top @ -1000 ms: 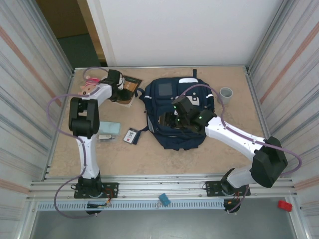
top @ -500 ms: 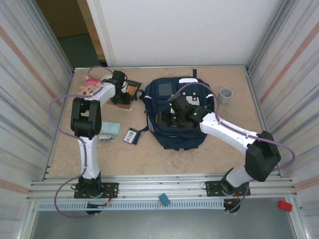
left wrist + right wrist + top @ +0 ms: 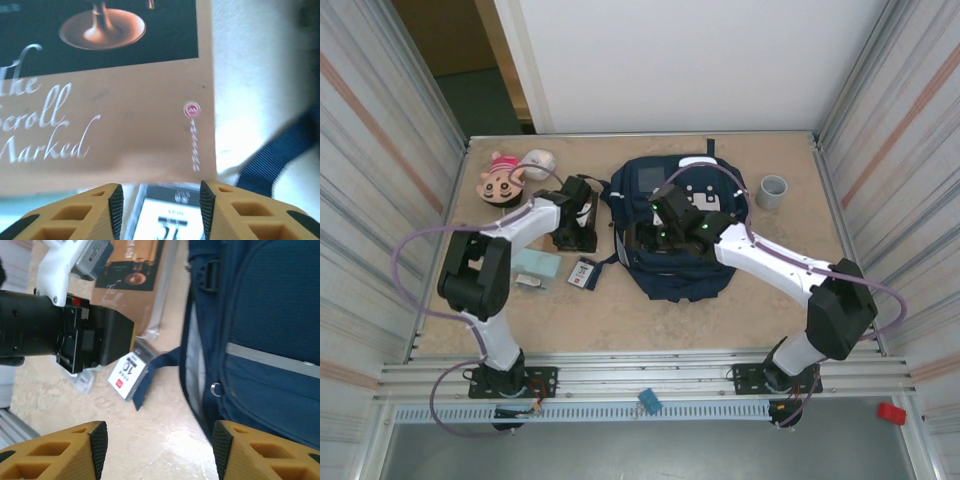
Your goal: Pack the student bag
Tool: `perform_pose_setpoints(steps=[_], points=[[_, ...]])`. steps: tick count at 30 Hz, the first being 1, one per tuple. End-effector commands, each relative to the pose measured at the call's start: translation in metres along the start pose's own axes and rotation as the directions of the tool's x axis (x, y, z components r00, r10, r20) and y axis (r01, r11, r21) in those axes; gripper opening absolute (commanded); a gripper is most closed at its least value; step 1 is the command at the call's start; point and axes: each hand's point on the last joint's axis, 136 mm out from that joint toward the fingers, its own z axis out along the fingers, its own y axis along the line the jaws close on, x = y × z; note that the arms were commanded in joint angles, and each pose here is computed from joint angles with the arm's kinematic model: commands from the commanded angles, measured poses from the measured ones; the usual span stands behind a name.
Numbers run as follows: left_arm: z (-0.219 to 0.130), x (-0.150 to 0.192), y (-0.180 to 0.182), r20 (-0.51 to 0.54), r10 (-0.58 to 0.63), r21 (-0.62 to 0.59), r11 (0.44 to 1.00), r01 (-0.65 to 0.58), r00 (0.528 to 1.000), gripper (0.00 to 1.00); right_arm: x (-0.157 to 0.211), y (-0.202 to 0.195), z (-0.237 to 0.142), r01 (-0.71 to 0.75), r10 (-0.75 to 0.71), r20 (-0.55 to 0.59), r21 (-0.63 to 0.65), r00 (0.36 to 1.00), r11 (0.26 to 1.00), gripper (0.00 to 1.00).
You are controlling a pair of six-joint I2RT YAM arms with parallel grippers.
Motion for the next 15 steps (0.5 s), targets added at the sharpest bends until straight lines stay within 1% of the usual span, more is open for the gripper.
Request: perform_pose_setpoints(steps=[1,3,5,7,10,11,15], points=[[-0.042,-0.017,0.012,0.103,-0.083,0.033,0.996,0.080,0.991,0.51,-0.004,0.024,0.010,0.047,-0.048,-0.010,-0.060,0.999,0.997,0.59],[-0.048,-0.024,0.025,0.123,-0.122,0.055,0.992,0.116,0.985,0.52,-0.007,0.029,0.023,0.052,-0.053,-0.026,-0.051,0.998,0.997,0.59],[-0.050,-0.029,0.040,0.127,-0.149,0.062,0.988,0.142,0.981,0.52,-0.011,0.028,0.037,0.041,-0.042,-0.036,-0.016,0.998,0.999,0.58],[-0.049,-0.033,0.052,0.135,-0.169,0.064,0.985,0.161,0.976,0.53,-0.016,0.032,0.051,0.044,-0.045,-0.044,-0.019,0.998,0.999,0.58],[-0.044,-0.037,0.067,0.125,-0.222,0.105,0.972,0.209,0.967,0.54,-0.019,0.040,0.077,0.058,-0.061,-0.071,-0.043,0.996,0.997,0.58],[-0.041,-0.037,0.072,0.116,-0.241,0.116,0.967,0.227,0.964,0.53,-0.022,0.045,0.084,0.063,-0.067,-0.075,-0.053,0.995,0.997,0.59],[-0.032,-0.034,0.092,0.101,-0.291,0.107,0.954,0.281,0.951,0.52,-0.025,0.043,0.120,0.062,-0.064,-0.101,-0.028,0.993,0.998,0.59]])
